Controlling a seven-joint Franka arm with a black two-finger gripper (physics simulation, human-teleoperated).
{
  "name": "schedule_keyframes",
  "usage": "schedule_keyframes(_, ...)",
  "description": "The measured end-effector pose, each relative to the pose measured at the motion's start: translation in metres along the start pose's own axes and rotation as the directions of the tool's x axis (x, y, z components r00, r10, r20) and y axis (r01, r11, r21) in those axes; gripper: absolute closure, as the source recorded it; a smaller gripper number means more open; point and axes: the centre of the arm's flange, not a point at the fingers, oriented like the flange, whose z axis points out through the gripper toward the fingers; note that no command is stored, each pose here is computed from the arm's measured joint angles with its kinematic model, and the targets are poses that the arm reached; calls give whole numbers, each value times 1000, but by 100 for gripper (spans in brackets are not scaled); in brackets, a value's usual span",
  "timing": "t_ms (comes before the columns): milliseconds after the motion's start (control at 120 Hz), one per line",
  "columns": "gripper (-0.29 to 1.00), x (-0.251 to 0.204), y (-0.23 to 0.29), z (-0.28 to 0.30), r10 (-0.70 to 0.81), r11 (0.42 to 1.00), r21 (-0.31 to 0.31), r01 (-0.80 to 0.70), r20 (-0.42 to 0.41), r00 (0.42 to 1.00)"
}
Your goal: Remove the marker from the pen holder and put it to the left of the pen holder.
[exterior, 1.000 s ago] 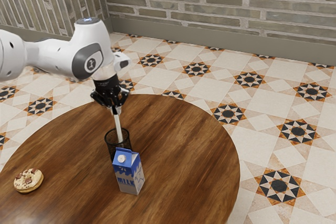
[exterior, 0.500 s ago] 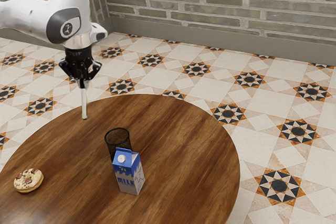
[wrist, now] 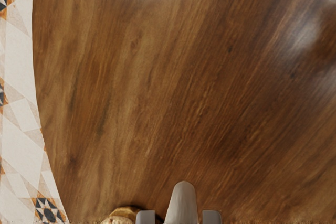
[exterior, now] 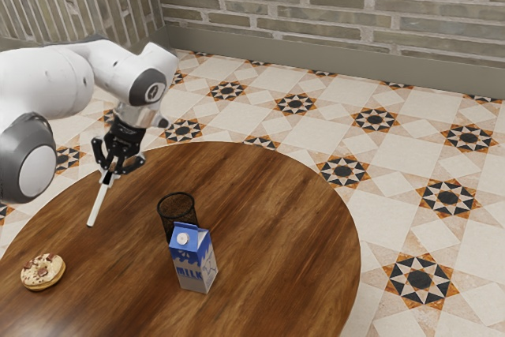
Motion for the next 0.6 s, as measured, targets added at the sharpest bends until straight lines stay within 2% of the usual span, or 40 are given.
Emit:
schedule_keyframes(192,78,4,14,20,32,999,22,-33,60,998)
schedule_keyframes(350,77,4,18,24,48,999,10,-49,79,996)
schedule_keyframes(600,37,1,23,23,61,997,-42,-57,85,995)
